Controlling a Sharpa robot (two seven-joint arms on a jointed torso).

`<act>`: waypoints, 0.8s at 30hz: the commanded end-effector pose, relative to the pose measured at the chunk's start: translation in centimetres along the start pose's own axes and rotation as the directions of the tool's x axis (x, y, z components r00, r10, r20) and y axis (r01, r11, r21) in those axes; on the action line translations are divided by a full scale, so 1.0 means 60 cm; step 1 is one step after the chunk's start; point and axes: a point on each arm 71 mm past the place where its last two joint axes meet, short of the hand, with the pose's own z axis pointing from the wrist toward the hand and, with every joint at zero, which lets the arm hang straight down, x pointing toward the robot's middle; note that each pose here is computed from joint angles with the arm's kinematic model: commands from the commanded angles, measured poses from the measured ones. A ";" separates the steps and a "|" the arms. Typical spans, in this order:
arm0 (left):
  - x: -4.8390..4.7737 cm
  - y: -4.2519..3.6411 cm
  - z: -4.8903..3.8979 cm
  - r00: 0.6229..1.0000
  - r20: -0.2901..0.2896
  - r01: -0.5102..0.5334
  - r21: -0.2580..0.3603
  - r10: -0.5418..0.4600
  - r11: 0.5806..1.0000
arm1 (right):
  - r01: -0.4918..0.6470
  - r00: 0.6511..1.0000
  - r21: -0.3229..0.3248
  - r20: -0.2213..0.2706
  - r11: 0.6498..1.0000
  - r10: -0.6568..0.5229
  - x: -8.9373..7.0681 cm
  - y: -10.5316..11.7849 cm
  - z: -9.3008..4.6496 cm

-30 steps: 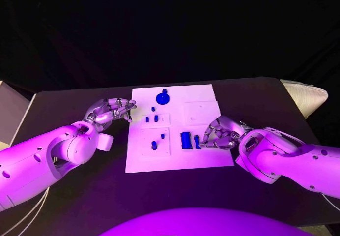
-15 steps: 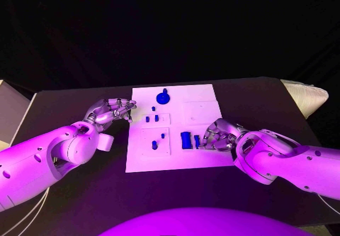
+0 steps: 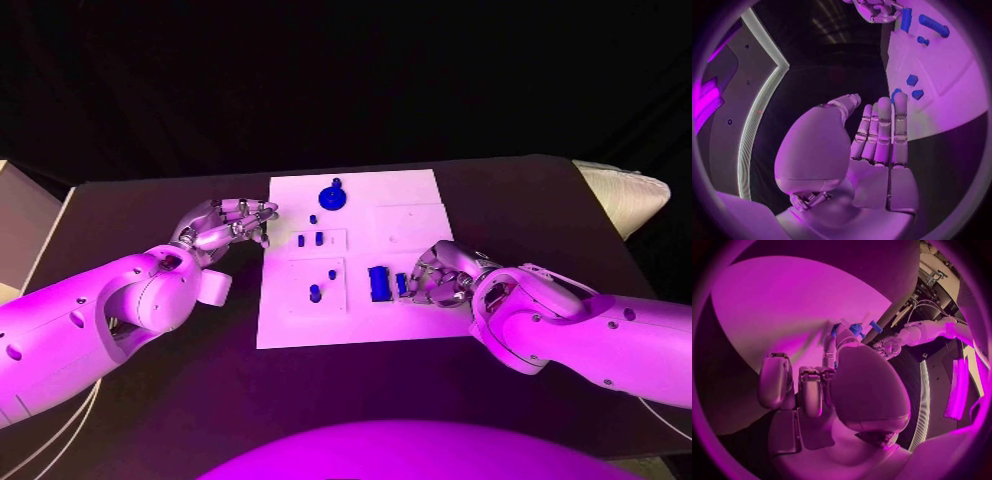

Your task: Assemble the parts on the task board

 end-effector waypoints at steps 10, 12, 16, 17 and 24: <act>0.003 -0.002 0.000 1.000 -0.010 0.008 0.007 -0.008 1.000 | -0.009 1.000 -0.010 -0.015 1.000 0.009 0.001 -0.004 -0.002; 0.002 -0.002 0.000 1.000 -0.010 0.007 0.007 -0.007 1.000 | -0.035 0.999 -0.023 -0.028 0.999 0.034 0.000 -0.005 -0.005; 0.002 -0.001 0.000 1.000 -0.009 0.007 0.007 -0.007 1.000 | -0.104 0.994 -0.044 -0.048 0.994 0.102 -0.001 -0.007 -0.009; 0.002 -0.001 0.000 1.000 -0.008 0.008 0.007 -0.007 1.000 | -0.155 0.987 -0.054 -0.056 0.987 0.152 -0.004 -0.008 -0.011; -0.001 0.002 0.003 1.000 -0.001 0.016 0.008 -0.016 1.000 | -0.364 0.931 -0.141 -0.019 0.921 0.365 -0.029 -0.012 -0.004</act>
